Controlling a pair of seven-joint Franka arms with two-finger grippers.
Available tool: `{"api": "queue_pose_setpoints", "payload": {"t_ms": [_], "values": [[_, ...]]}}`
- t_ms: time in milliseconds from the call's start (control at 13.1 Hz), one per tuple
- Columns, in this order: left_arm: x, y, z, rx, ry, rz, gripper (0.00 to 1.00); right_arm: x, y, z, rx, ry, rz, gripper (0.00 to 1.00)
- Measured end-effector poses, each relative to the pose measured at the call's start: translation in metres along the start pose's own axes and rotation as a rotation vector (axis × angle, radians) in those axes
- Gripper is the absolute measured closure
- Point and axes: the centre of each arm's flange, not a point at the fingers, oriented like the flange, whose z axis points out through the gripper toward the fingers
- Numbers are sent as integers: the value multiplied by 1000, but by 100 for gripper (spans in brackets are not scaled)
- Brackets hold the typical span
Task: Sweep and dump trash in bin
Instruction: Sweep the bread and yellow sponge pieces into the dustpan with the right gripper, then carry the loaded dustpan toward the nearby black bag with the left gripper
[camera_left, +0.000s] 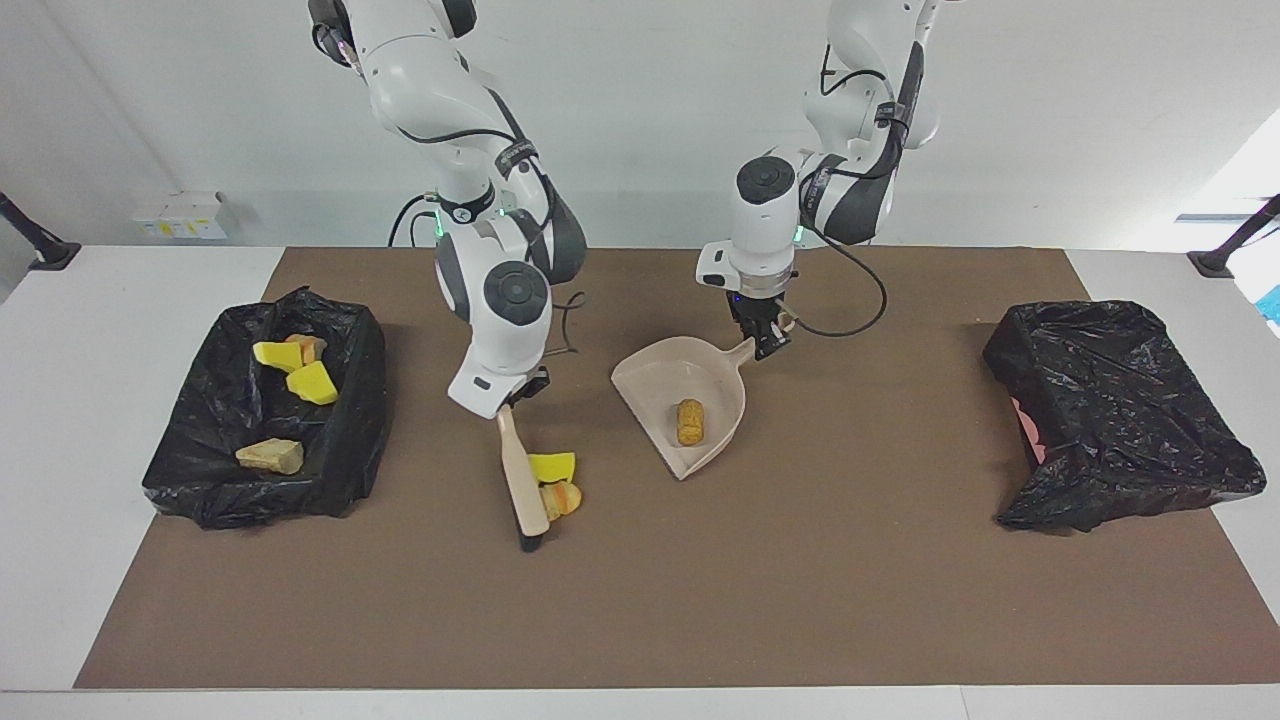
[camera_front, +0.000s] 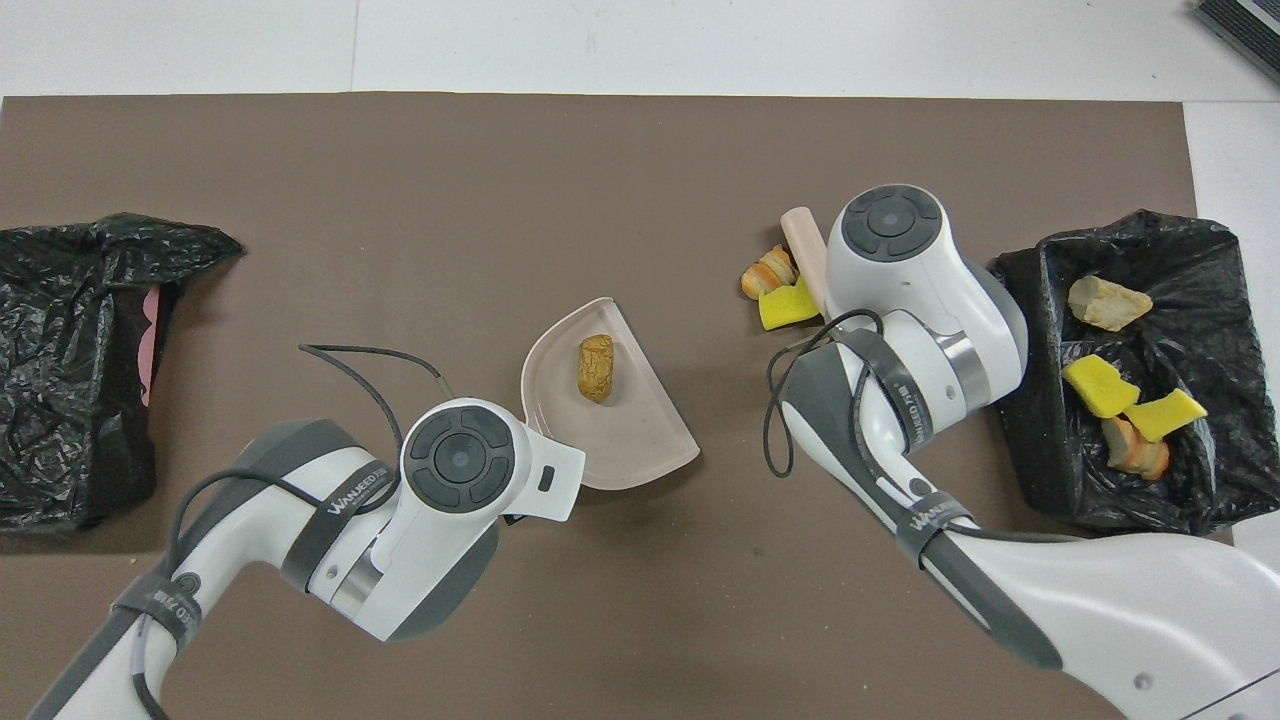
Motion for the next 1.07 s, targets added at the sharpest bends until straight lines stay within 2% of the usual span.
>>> {"api": "queue_pose_setpoints", "payload": {"t_ms": [153,306,611,840,1069], "values": [[-1,1,1,-6,-12,0,69,-14,-42,-4,3,-11,-69,73],[-2,1,1,-10,-21,5,69,-31,-69,-4,46,-32,-94,73],[-6,4,8,-17,-33,31,69,-50,-97,-15,108,-47,-107,73],[-5,3,11,-3,-1,37,69,-59,-106,-35,176,-33,-91,73],[-3,2,12,3,13,38,69,-71,-117,-54,189,-21,-108,73]]}}
